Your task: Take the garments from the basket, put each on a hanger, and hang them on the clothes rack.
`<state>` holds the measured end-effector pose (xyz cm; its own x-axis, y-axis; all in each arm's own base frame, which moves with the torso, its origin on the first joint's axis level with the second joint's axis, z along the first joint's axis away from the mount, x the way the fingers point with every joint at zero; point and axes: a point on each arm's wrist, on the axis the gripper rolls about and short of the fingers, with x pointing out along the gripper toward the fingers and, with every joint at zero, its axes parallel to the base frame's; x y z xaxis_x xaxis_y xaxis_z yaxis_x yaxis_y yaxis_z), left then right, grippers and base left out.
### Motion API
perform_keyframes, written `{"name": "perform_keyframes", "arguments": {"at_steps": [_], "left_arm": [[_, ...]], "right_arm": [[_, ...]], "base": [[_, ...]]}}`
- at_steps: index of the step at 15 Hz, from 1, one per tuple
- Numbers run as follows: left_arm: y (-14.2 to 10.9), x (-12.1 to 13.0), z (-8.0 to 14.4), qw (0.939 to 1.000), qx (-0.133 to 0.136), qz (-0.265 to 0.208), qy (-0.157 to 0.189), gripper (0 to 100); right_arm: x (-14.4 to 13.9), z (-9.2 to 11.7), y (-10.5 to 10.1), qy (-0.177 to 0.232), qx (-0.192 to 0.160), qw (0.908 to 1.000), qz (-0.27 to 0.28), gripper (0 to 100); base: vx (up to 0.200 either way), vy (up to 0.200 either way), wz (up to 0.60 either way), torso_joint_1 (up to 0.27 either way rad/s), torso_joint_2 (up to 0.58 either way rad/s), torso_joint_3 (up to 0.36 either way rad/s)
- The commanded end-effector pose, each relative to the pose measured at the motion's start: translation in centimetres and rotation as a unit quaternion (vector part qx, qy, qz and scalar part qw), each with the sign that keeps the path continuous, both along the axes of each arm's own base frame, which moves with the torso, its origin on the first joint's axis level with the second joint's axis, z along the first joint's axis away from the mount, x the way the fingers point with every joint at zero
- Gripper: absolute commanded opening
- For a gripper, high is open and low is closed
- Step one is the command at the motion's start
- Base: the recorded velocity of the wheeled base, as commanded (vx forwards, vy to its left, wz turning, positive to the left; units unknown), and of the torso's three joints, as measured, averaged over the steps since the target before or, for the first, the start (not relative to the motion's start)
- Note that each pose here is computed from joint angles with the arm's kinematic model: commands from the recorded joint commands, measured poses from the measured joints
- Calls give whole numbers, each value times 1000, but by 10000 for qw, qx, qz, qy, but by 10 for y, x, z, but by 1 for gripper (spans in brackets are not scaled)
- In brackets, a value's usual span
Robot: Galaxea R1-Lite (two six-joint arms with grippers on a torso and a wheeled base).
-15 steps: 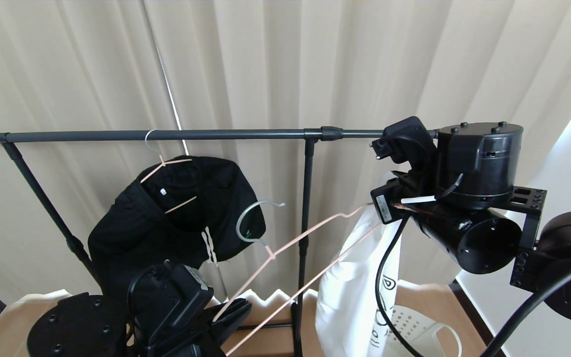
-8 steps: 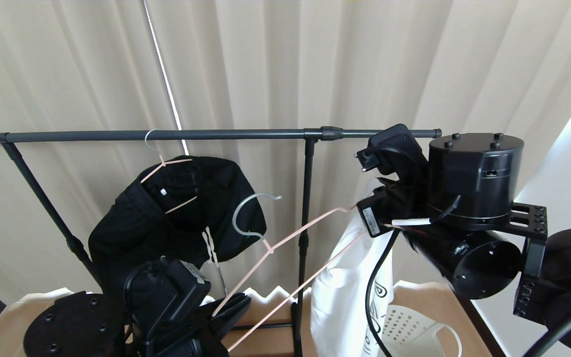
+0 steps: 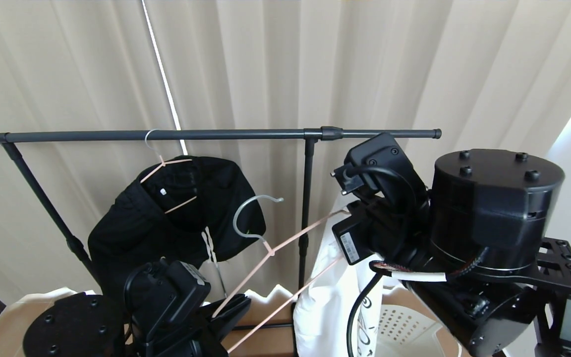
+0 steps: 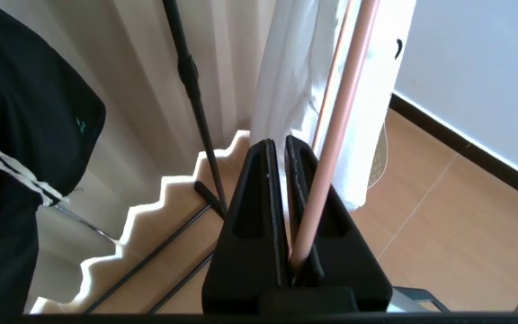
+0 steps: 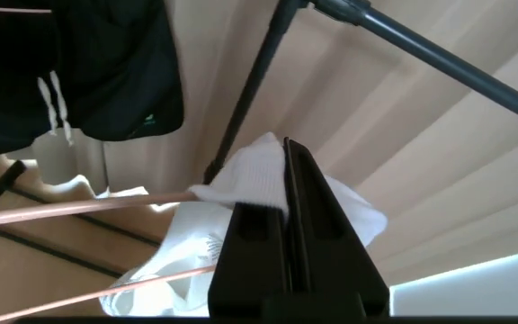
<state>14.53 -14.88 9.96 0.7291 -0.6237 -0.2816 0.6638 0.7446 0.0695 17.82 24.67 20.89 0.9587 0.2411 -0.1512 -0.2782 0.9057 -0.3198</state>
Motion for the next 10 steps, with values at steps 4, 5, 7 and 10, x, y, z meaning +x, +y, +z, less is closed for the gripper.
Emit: {"name": "perform_keyframes", "arguments": {"at_steps": [4, 5, 7, 10], "left_arm": [[0, -1, 1, 10000, 1, 43, -23, 0], [0, -1, 1, 10000, -5, 43, -28, 0], [0, -1, 0, 10000, 7, 33, -28, 0], [0, -1, 3, 9999, -49, 87, -93, 0]], "right_arm": [[-33, 5, 19, 46, 362, 9976, 596, 0], [-34, 6, 20, 55, 405, 9973, 606, 0], [-46, 11, 31, 126, 778, 9935, 815, 0], [-56, 11, 44, 231, 1050, 9891, 1005, 0]], "base": [[0, 0, 0, 0, 0, 0], [0, 0, 0, 0, 0, 0], [0, 0, 0, 0, 0, 0], [0, 0, 0, 0, 0, 0]]}}
